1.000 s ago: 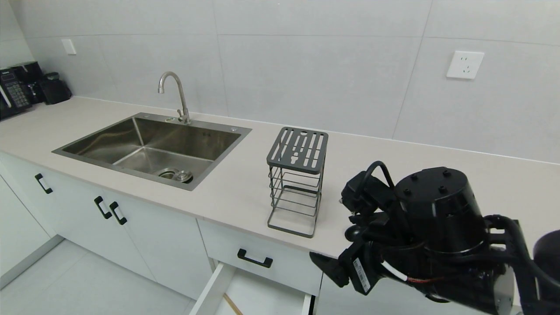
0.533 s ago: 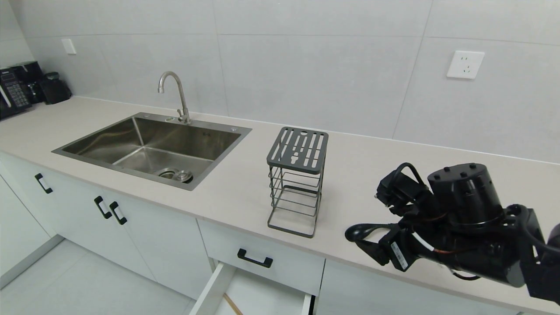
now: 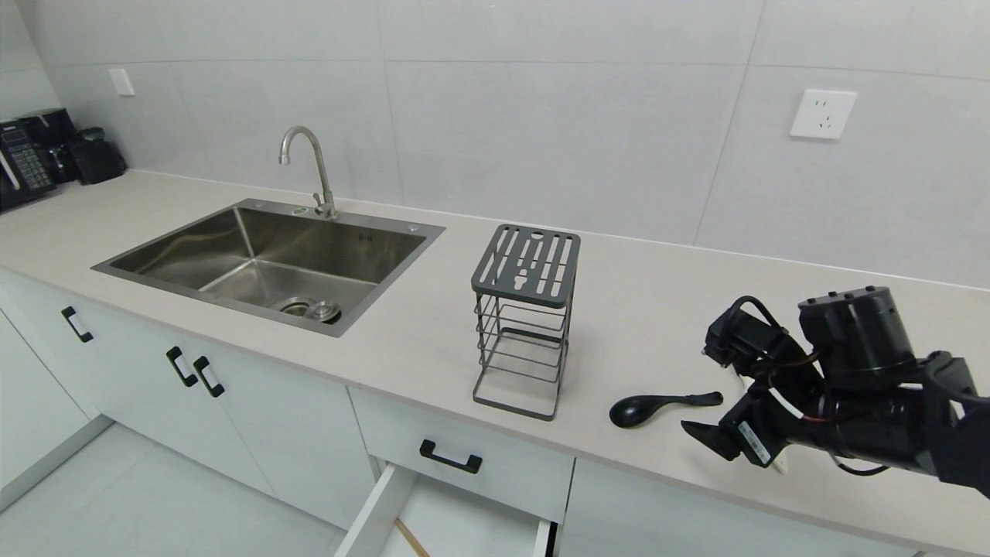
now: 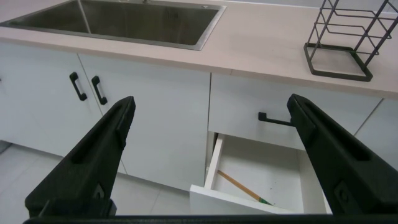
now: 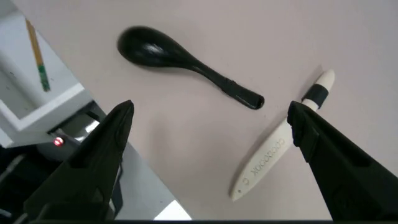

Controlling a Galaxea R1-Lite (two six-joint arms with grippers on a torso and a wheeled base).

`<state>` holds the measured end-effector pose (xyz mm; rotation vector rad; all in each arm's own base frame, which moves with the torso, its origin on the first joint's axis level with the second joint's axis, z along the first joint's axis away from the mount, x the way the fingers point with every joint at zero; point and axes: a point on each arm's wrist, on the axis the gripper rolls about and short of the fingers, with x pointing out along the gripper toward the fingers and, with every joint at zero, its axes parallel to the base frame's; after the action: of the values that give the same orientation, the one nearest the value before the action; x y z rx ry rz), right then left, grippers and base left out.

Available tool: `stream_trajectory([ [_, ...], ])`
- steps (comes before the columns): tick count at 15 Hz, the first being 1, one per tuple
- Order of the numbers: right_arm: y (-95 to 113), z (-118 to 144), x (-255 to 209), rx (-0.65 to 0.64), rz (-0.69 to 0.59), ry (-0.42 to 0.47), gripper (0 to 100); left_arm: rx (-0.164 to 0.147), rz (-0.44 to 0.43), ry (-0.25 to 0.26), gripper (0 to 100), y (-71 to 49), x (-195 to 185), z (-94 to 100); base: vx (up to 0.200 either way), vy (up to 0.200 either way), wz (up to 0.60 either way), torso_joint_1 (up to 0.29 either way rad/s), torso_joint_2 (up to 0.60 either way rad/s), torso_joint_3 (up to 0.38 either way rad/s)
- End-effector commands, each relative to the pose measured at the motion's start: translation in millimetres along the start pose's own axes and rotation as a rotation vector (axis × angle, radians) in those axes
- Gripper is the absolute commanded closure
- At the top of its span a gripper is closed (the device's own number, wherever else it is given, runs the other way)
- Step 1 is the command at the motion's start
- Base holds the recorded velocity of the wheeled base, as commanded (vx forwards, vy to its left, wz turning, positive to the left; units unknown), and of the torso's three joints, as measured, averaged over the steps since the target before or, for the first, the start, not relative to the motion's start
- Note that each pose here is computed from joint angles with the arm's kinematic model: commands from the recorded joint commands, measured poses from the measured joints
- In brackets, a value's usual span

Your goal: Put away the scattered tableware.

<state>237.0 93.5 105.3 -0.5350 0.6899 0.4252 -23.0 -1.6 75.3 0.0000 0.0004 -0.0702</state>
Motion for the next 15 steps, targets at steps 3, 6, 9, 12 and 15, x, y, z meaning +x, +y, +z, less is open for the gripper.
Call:
stream_trajectory([
  [3,4.1,-8.2,37.4,-0.051,0.012,0.032,0,0.0,0.0,0.001,0,0.0,0.1,0.0,0.0,0.0,0.0,0.0,0.0,0.0],
  [6,5.6,-8.6,44.3,-0.054,0.043,0.02,0,0.0,0.0,0.001,0,0.0,0.1,0.0,0.0,0.0,0.0,0.0,0.0,0.0],
  [9,5.0,-9.2,51.8,-0.052,0.043,0.034,0,0.0,0.0,0.001,0,0.0,0.1,0.0,0.0,0.0,0.0,0.0,0.0,0.0],
  [12,5.6,-10.1,61.4,-0.046,0.039,0.036,0,0.0,0.0,0.001,0,0.0,0.1,0.0,0.0,0.0,0.0,0.0,0.0,0.0],
  [15,2.1,-0.8,70.0,-0.024,0.025,-0.006,0,0.0,0.0,0.001,0,0.0,0.1,0.0,0.0,0.0,0.0,0.0,0.0,0.0],
])
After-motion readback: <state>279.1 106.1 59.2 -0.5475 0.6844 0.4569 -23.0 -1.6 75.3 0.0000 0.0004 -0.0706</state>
